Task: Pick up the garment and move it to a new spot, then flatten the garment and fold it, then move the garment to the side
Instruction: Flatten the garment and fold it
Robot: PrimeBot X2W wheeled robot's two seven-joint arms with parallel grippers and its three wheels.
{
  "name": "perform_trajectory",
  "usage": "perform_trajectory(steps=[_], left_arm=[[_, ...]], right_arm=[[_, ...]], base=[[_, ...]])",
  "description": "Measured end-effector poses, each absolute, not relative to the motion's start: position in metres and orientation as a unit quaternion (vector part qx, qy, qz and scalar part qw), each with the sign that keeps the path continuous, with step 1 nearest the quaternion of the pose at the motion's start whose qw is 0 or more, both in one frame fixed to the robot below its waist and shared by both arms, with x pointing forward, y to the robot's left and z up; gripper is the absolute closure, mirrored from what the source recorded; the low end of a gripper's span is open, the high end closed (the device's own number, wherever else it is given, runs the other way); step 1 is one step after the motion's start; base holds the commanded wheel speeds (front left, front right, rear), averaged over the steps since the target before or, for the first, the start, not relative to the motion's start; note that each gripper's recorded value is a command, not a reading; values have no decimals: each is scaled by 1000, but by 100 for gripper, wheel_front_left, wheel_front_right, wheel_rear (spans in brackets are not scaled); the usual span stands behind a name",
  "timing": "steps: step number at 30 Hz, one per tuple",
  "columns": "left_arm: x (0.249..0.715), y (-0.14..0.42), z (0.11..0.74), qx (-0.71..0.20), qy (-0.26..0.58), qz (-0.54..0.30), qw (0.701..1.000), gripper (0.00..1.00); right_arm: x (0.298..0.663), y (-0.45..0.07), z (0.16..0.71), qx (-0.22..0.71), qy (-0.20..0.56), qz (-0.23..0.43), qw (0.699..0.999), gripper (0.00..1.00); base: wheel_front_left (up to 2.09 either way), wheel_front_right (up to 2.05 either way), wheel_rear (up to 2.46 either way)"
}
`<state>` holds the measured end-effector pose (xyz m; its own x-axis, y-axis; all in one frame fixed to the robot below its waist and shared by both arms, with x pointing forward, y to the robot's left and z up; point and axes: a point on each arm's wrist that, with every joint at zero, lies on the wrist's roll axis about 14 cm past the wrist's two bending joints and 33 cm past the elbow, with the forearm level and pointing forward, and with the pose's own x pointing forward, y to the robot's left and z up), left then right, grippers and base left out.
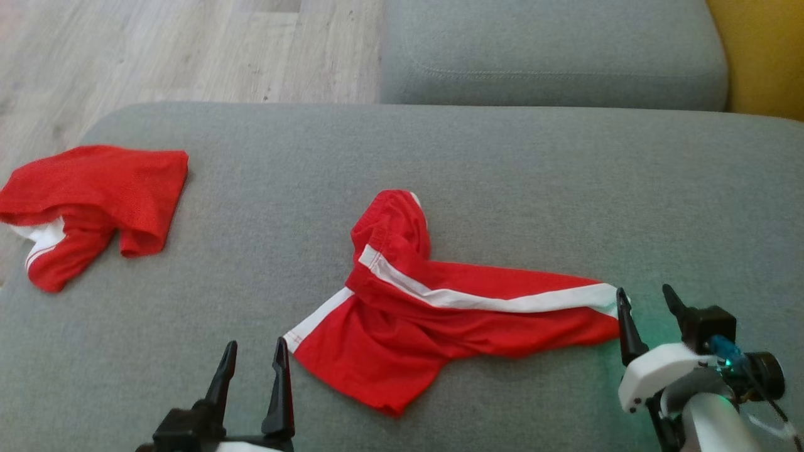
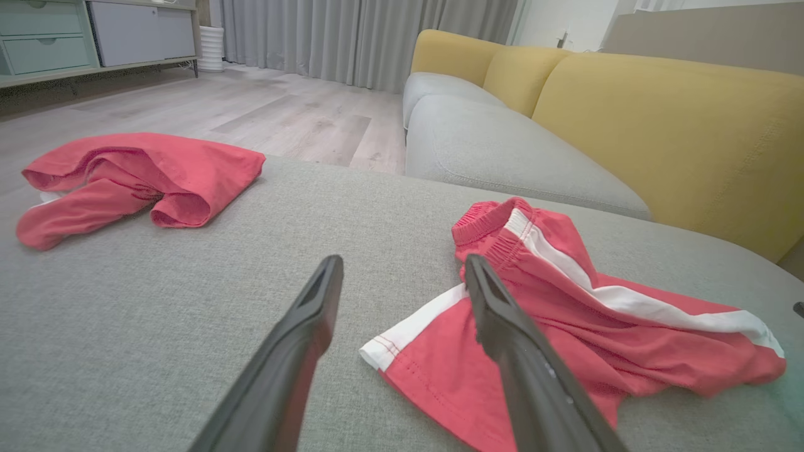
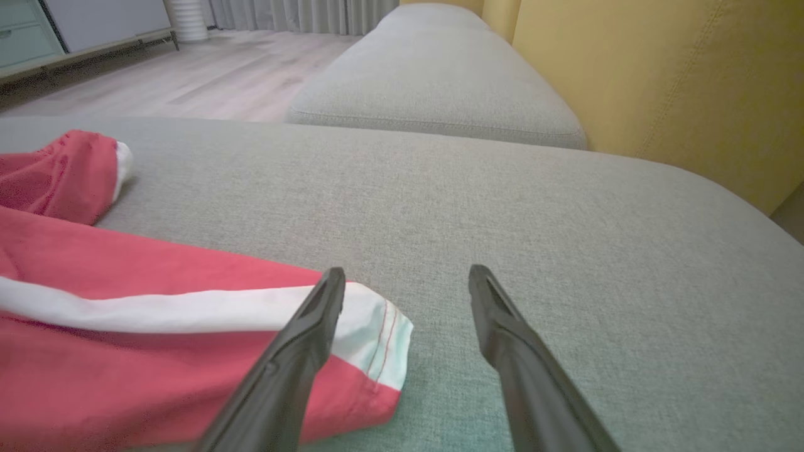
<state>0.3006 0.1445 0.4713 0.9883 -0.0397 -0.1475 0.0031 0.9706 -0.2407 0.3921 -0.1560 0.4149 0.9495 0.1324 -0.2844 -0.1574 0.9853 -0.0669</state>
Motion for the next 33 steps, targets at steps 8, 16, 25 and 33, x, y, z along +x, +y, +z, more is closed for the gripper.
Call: perform_trajectory(steps=[8, 16, 25, 33], left_arm=[[300, 137, 476, -126, 66, -34, 989, 0], [297, 139, 475, -130, 66, -31, 989, 0], [290, 145, 463, -131, 81, -19, 988, 0], [290, 146, 461, -130, 85, -17, 988, 0]], right_arm=[[367, -154, 436, -12, 91, 74, 993, 0], [345, -145, 443, 14, 83, 84, 993, 0], [344, -136, 459, 22, 68, 95, 993, 0], [340, -136, 458, 22, 70, 96, 993, 0]], base=[[0, 0, 0], [0, 0, 0], [0, 0, 0], [0, 0, 0]])
